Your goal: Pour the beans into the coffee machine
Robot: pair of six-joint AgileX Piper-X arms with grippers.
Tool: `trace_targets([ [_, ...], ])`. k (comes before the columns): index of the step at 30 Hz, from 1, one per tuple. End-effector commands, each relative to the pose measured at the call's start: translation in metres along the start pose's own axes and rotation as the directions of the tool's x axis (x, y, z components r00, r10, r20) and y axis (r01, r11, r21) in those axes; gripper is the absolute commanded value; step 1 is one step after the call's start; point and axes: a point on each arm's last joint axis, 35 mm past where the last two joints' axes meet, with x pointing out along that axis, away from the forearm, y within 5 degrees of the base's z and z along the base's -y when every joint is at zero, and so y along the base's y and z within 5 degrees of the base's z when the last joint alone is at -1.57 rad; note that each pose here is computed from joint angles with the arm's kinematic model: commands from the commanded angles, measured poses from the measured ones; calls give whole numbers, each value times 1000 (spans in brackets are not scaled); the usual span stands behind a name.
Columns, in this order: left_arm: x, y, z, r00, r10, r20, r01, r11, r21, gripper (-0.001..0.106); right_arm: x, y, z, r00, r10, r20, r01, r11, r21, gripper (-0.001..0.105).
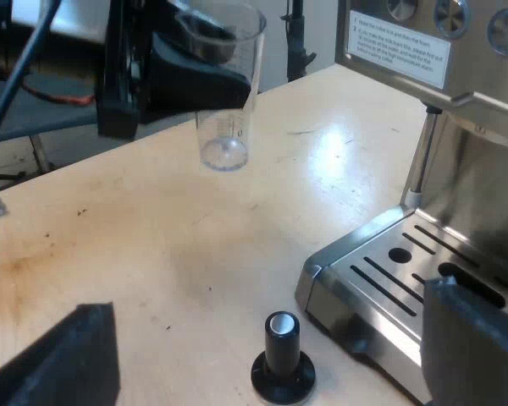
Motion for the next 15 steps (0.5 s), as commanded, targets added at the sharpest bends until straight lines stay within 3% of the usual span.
trace_targets([
  [1,-1,-1,-1,999,0,50,0,1000,6,0,-1,-1,5,1000,-9,21,9,1000,-7,78],
  [7,1,-3,-22,995,10,103,-3,997,-71,0,-1,-1,5,1000,-9,21,9,1000,-7,78],
  [15,1,2,-38,972,201,117,-187,975,-121,0,-1,-1,5,1000,-9,21,9,1000,-7,78],
])
